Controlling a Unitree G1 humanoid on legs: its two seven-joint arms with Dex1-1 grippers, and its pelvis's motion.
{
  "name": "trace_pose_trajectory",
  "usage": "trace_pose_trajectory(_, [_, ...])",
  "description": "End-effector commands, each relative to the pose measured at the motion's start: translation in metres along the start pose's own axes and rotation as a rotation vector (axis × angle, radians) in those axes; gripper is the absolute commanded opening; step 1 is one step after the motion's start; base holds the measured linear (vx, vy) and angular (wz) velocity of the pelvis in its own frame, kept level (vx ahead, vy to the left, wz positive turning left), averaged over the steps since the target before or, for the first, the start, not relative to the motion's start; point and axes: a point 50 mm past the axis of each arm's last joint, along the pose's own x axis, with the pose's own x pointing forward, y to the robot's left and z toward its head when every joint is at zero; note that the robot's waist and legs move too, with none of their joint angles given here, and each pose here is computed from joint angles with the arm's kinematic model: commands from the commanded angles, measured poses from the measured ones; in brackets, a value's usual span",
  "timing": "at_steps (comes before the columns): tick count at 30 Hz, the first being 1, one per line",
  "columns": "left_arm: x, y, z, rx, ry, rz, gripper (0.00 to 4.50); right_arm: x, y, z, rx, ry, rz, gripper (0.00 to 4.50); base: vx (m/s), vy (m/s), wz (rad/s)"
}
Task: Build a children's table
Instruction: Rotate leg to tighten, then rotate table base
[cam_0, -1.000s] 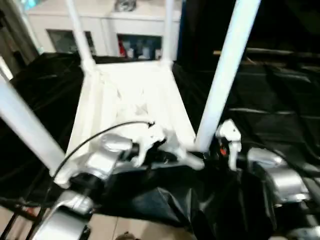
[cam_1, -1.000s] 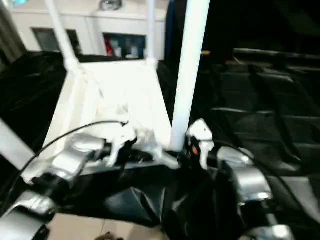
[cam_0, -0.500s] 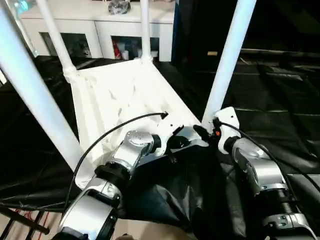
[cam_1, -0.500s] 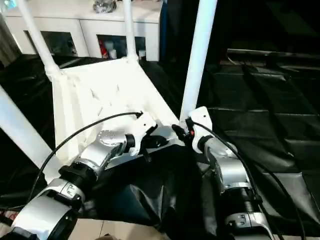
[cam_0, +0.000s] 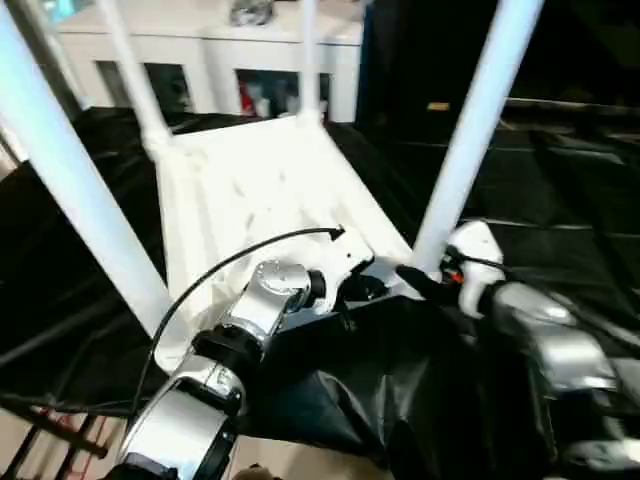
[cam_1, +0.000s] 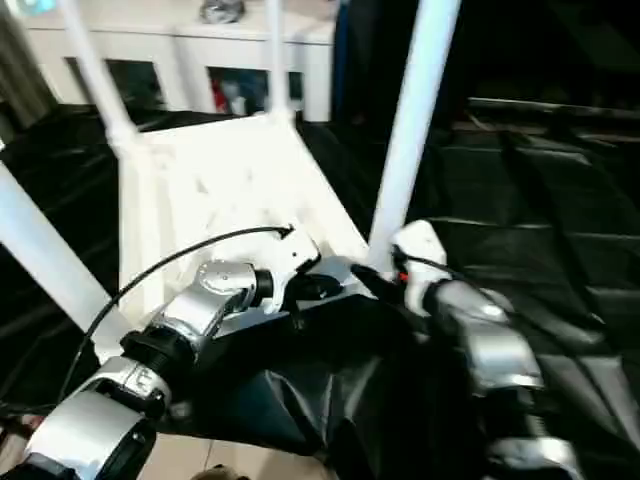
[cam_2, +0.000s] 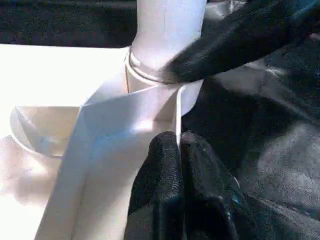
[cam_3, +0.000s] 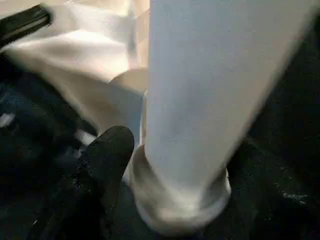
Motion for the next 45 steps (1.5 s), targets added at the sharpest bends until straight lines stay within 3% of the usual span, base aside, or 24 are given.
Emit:
trace_pose_trajectory(1, [-0.003, 0.002, 0.023, 0.060, -0.129, 0.007, 0.00, -0.005, 0.007, -0.007, 0.021, 0.022, 0.096, 3.07, 0.000, 0.000, 0.00])
trace_pose_trajectory(3, [-0.005, 0.003, 0.022, 0.062, -0.130, -0.001, 0.00, -0.021, 0.000, -0.011, 0.006, 0.052, 0.101, 3.07, 0.000, 0.000, 0.00])
trace_pose_trajectory(6, [-0.006, 0.003, 0.022, 0.064, -0.130, -0.009, 0.00, -0.028, -0.006, -0.012, -0.007, 0.068, 0.076, 3.07, 0.000, 0.000, 0.00])
trace_pose_trajectory(9, [-0.007, 0.001, 0.020, 0.070, -0.127, -0.033, 0.00, -0.039, -0.013, -0.006, 0.011, 0.044, 0.061, 3.07, 0.000, 0.000, 0.00])
trace_pose_trajectory(13, [-0.007, -0.003, 0.018, 0.071, -0.129, -0.071, 0.00, -0.040, -0.006, -0.003, 0.016, 0.030, 0.113, 3.07, 0.000, 0.000, 0.00])
trace_pose_trajectory(17, [-0.008, -0.004, 0.019, 0.074, -0.143, -0.046, 0.00, -0.035, 0.010, 0.000, 0.032, 0.004, 0.213, 3.07, 0.000, 0.000, 0.00])
trace_pose_trajectory(18, [-0.010, -0.003, 0.022, 0.039, -0.174, -0.034, 0.27, -0.032, 0.017, 0.001, 0.041, -0.003, 0.248, 3.14, 0.000, 0.000, 0.00])
trace_pose_trajectory(22, [-0.018, -0.009, 0.028, -0.011, -0.217, -0.095, 0.55, -0.023, 0.026, 0.002, 0.040, -0.007, 0.292, 3.16, 0.000, 0.000, 0.00])
trace_pose_trajectory(24, [-0.024, -0.014, 0.029, -0.001, -0.227, -0.098, 0.90, -0.015, 0.028, 0.003, 0.035, -0.015, 0.279, 3.16, 0.000, 0.000, 0.00])
trace_pose_trajectory(28, [-0.046, -0.022, 0.021, -0.038, -0.240, -0.058, 1.01, 0.011, 0.027, 0.008, 0.007, -0.032, 0.186, 3.16, 0.000, 0.000, 0.00])
trace_pose_trajectory(30, [-0.051, -0.026, 0.018, -0.051, -0.238, -0.065, 1.27, 0.014, 0.025, 0.009, 0.005, -0.029, 0.158, 3.16, 0.000, 0.000, 0.00])
trace_pose_trajectory(33, [-0.070, -0.039, 0.010, -0.092, -0.240, -0.043, 1.46, 0.029, 0.018, 0.013, 0.020, -0.054, 0.075, 3.16, 0.000, 0.000, 0.00])
trace_pose_trajectory(39, [-0.086, -0.054, -0.003, -0.149, -0.267, 0.092, 1.98, 0.053, -0.003, 0.018, 0.056, -0.044, -0.198, 3.16, 0.000, 0.000, 0.00])
trace_pose_trajectory(45, [-0.106, -0.072, -0.012, -0.206, -0.248, 0.069, 2.58, 0.066, -0.019, 0.021, 0.086, -0.017, -0.421, 3.16, 0.000, 0.000, 0.00])
